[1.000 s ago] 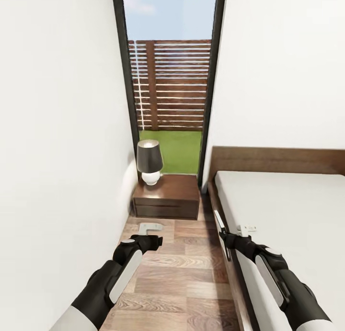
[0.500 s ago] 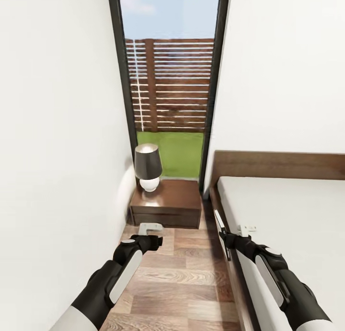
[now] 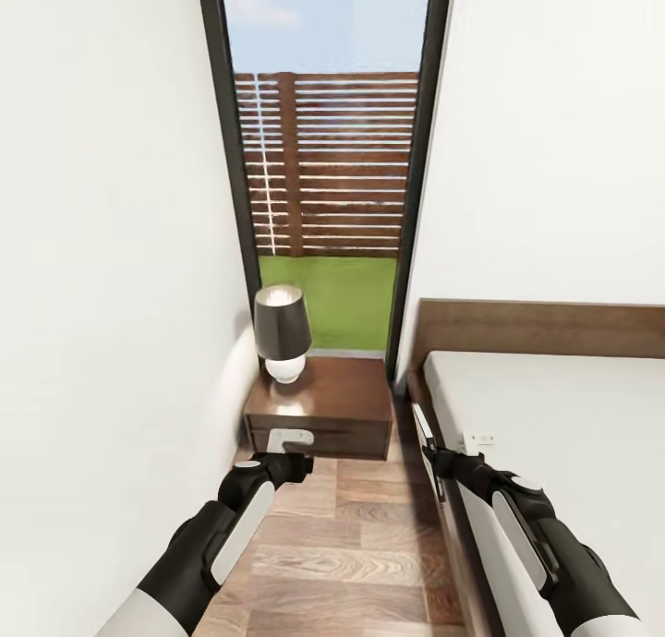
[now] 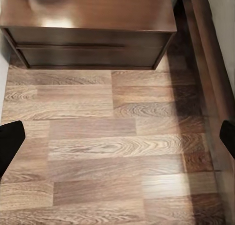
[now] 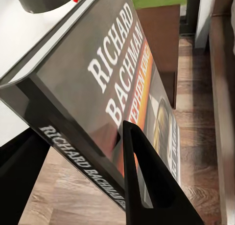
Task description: In the bedroom, move the book from the bed onto either nightstand, and place the two sandals side by side next to the bed.
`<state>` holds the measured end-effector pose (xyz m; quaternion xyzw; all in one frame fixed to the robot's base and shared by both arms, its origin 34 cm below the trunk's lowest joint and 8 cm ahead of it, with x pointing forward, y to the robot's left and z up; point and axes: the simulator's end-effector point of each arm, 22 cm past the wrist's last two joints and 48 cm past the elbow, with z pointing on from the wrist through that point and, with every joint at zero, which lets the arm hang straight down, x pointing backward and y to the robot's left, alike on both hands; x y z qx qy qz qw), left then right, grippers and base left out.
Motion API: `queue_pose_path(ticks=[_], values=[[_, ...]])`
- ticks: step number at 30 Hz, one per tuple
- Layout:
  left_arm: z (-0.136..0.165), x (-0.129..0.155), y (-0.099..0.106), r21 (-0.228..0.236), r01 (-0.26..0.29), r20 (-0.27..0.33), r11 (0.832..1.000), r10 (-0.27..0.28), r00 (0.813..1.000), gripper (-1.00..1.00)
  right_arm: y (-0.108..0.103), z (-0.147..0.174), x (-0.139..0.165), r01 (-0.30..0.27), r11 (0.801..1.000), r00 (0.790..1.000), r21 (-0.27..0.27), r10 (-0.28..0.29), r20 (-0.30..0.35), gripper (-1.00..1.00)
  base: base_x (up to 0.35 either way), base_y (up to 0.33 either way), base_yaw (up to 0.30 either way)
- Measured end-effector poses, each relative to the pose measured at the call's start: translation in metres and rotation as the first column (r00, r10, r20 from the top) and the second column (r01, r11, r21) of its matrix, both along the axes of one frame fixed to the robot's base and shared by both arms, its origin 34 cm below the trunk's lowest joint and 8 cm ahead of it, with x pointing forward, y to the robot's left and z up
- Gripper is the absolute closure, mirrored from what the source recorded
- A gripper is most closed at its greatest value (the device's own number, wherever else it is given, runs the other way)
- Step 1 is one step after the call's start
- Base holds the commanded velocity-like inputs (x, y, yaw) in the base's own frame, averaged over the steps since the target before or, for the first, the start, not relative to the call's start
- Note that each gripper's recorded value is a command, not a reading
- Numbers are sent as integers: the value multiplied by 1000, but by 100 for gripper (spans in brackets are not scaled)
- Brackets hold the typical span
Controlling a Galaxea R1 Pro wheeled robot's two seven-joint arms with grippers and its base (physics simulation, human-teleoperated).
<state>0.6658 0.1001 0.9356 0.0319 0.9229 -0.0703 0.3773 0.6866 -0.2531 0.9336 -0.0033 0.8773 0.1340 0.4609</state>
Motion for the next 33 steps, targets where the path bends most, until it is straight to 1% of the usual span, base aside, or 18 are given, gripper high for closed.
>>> queue_pose_path(ticks=[19, 22, 33], values=[[0, 0, -1, 0, 1, 0, 1000, -1, 1000, -100, -1, 1, 0, 3, 1000, 1000, 0, -3, 3, 100, 334, 0, 0], [-1, -4, -9, 13, 27, 1, 1000, -27, 1000, -100, -1, 0, 0, 4, 1000, 1000, -1, -4, 0, 100, 334, 0, 0], [-1, -5, -11, 18, 34, 2, 999, -34, 999, -100, -1, 0, 0, 4, 1000, 1000, -1, -4, 2, 100, 334, 0, 0]])
